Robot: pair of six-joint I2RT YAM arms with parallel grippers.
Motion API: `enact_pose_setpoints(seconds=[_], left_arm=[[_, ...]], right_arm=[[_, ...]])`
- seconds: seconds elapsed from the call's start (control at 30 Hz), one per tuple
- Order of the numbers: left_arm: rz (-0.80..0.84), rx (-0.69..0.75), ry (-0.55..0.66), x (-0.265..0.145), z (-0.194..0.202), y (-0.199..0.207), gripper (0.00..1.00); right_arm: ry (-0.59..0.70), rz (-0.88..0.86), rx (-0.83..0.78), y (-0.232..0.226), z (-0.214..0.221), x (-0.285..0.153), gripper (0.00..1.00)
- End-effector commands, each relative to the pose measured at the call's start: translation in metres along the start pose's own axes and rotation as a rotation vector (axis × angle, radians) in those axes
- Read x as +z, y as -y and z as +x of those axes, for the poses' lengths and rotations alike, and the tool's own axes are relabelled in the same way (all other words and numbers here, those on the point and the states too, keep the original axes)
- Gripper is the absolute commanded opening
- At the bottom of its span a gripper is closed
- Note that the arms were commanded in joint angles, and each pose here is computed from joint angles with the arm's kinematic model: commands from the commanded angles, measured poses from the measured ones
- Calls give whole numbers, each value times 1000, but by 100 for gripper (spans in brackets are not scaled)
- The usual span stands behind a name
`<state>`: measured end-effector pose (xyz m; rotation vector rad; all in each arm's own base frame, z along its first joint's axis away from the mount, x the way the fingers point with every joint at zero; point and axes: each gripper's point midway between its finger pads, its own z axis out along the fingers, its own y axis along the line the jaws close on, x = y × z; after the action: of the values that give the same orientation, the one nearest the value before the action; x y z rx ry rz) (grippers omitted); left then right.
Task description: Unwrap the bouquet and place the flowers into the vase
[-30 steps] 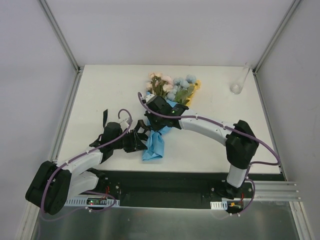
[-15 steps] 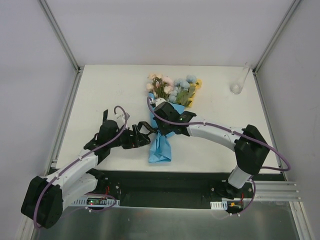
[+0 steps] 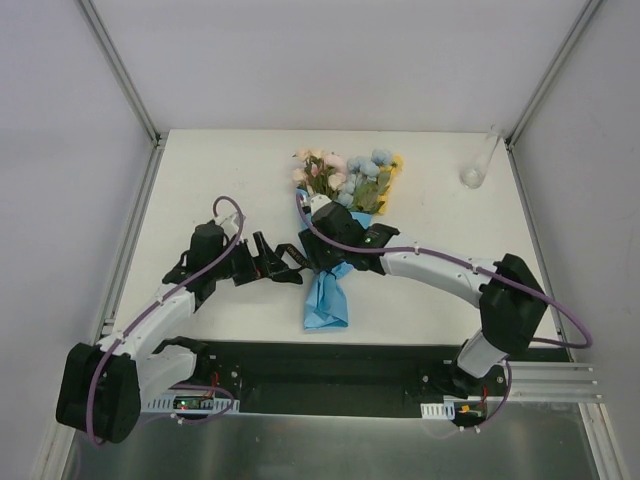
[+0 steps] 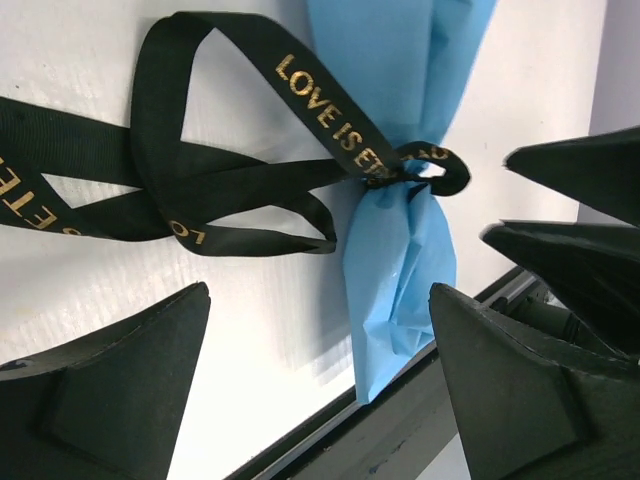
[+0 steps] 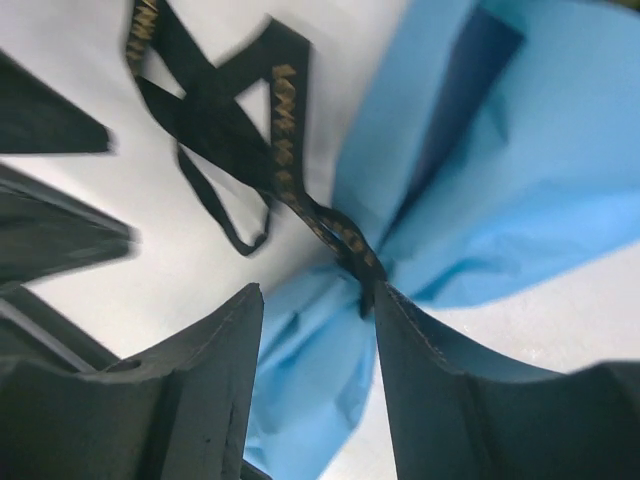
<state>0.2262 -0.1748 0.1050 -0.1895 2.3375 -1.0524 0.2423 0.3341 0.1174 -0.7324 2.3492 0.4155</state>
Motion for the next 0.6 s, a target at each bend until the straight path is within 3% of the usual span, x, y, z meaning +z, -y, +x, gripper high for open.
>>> enact_pose_setpoints(seconds=[0.0, 0.2, 0.3, 0.43, 0.57], left_arm=[[-6, -21, -61, 11, -4, -1, 90], [-228, -253, -84, 23, 11, -57, 78], [-324, -350, 7, 13, 7, -84, 77], [-406, -359, 101, -2, -2, -101, 88], [-434, -397, 189, -27, -8, -105, 90]], right_arm=[[109, -148, -20, -37, -50, -4, 51], [62, -240, -56, -58, -59, 10, 51], [28, -307, -64, -72, -52, 17, 51], [-16, -346, -55, -79, -39, 31, 51], [-45, -382, -82, -91, -31, 42, 51]])
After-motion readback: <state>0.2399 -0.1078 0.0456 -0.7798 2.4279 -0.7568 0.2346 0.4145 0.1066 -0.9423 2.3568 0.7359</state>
